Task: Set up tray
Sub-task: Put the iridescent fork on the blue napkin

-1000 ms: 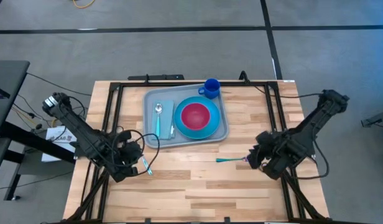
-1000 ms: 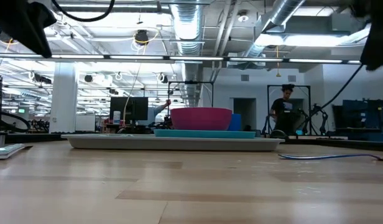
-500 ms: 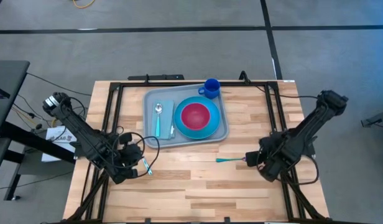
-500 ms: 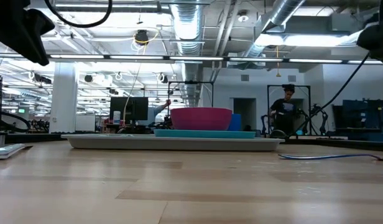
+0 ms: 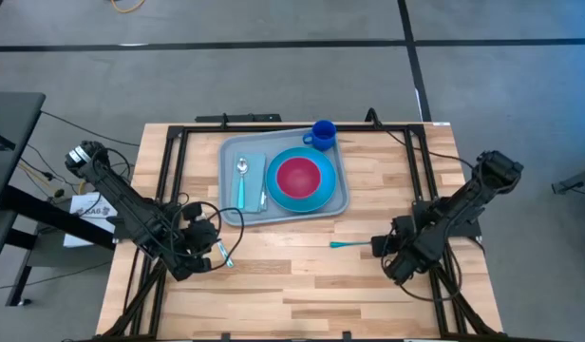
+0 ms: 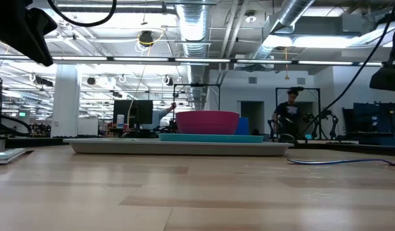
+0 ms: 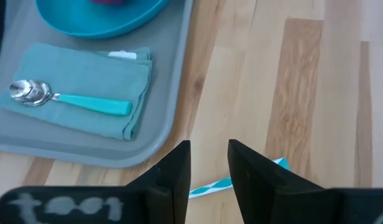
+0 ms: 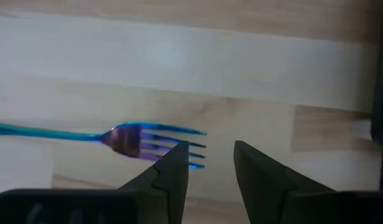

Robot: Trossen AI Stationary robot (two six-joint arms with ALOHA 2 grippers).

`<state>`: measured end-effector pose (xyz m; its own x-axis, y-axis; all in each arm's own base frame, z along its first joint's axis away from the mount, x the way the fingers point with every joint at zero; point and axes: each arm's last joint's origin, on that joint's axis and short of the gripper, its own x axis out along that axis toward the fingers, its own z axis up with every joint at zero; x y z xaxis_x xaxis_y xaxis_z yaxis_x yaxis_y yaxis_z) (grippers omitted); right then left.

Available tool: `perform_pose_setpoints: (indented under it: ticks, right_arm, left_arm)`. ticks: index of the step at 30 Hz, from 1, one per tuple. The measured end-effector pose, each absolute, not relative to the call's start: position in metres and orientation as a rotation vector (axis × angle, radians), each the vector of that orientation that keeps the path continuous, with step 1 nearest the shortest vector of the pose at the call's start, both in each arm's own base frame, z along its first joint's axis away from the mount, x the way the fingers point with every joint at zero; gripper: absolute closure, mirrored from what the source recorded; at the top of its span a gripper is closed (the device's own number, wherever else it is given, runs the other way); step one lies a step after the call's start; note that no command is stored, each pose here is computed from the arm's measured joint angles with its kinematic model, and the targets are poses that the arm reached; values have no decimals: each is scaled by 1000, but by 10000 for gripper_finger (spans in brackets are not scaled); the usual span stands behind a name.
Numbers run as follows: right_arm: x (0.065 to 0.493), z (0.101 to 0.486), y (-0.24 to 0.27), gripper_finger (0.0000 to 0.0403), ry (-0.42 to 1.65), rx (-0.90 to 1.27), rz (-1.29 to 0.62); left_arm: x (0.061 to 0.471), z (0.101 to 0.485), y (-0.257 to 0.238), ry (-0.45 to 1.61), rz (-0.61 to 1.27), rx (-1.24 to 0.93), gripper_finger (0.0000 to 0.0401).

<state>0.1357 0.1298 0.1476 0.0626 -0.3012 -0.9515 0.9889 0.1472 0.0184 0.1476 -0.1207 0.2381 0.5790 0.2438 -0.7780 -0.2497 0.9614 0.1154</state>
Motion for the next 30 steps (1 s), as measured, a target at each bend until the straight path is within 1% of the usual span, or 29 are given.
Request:
perform_pose_setpoints:
  ticks: [5, 12, 15, 17, 26, 30]
  right_arm:
    - [141, 142, 132, 282, 973, 903, -1192]
    - [143, 125, 129, 282, 925, 1009, -1120]
    - [143, 118, 124, 282, 849, 1020, -1112]
    - [144, 117, 124, 282, 801, 1031, -1105]
    - [149, 116, 126, 282, 706, 1045, -1041]
    - [154, 117, 123, 290, 635, 1053, -1031]
  left_arm:
    - [150, 239, -123, 889, 266, -11, 305]
    - [151, 240, -124, 886, 253, -14, 305]
    - [151, 240, -124, 887, 251, -15, 305]
    - [151, 239, -124, 888, 251, -14, 305]
    - [151, 240, -124, 885, 252, -8, 305]
    - [151, 240, -124, 886, 251, -9, 305]
